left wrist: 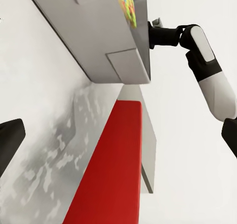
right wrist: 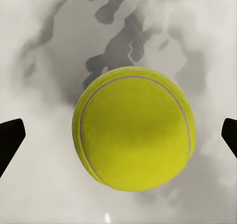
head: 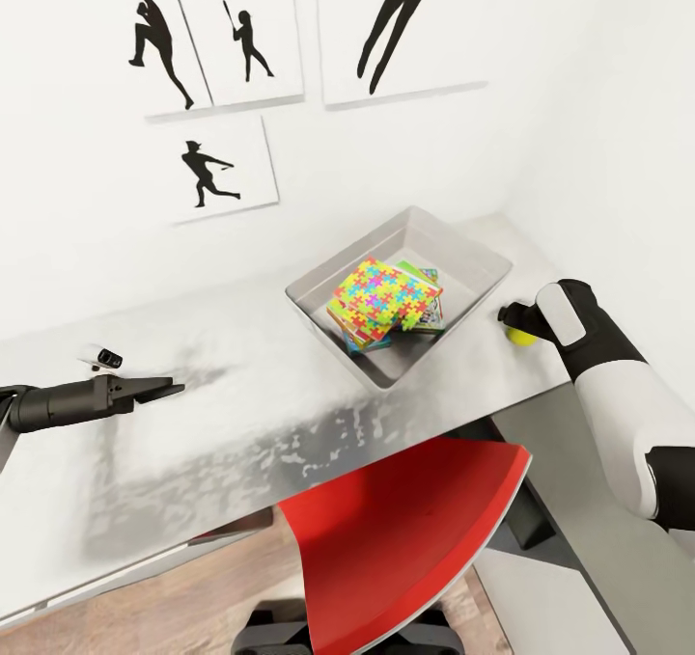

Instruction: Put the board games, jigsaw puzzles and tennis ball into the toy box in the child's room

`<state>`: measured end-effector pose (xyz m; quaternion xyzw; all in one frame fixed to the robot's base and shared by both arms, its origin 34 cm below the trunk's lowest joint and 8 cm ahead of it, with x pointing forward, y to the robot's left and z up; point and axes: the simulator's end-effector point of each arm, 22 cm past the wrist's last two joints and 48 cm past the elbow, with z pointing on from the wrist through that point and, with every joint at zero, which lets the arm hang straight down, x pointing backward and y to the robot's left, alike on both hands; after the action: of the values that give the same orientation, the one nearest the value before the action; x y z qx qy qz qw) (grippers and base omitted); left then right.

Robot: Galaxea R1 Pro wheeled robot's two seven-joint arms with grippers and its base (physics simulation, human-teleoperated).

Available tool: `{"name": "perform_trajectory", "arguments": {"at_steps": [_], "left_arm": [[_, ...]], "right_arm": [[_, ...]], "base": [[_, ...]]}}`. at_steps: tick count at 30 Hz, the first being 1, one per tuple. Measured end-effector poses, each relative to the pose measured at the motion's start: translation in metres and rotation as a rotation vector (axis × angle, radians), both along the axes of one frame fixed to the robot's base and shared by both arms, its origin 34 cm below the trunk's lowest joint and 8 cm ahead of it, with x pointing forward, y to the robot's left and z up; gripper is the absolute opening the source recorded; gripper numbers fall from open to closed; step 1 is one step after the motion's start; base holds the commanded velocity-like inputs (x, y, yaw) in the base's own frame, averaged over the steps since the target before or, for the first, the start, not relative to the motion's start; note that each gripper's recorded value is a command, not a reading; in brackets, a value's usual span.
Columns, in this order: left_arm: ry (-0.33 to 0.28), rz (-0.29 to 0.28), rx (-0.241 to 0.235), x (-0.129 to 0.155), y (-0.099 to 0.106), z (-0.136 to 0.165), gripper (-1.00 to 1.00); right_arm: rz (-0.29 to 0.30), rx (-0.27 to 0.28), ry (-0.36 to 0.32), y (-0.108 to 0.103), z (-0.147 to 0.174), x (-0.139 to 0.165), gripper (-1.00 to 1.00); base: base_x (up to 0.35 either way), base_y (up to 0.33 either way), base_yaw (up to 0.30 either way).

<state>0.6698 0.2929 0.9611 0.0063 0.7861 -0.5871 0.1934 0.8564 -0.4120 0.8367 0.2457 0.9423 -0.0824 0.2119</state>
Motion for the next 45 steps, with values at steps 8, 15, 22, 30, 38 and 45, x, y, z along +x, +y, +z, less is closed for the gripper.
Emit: {"name": "perform_trajectory", "arguments": {"at_steps": [8,15,22,30,38,45], "left_arm": [[0.007,0.0,0.0,-0.0006,-0.0001,-0.0037,1.0],[0.008,0.0,0.0,-0.0005,-0.0001,-0.0039,1.0],[0.007,-0.001,0.0,-0.0006,-0.0002,-0.004,1.0],[0.008,-0.001,0.0,-0.0007,-0.0002,-0.0041,1.0],[0.007,-0.001,0.0,-0.0006,-0.0002,-0.004,1.0],[0.007,-0.001,0.0,-0.0006,-0.0002,-0.0039,1.0]], "right_arm": [[0.001,-0.002,0.007,-0.0002,-0.0048,-0.0012,1.0],[0.001,-0.002,0.008,-0.0002,-0.0053,-0.0013,1.0],[0.0,-0.001,0.008,-0.0002,-0.0054,-0.0014,1.0],[0.0,0.0,0.011,-0.0001,-0.0063,-0.0022,1.0],[0.001,0.0,0.011,0.0,-0.0065,-0.0022,1.0],[0.001,-0.002,0.01,-0.0007,-0.0061,-0.0021,1.0]], "base": [[0.0,0.0,0.0],[0.0,0.0,0.0],[0.0,0.0,0.0],[0.0,0.0,0.0],[0.0,0.0,0.0],[0.0,0.0,0.0]]}}
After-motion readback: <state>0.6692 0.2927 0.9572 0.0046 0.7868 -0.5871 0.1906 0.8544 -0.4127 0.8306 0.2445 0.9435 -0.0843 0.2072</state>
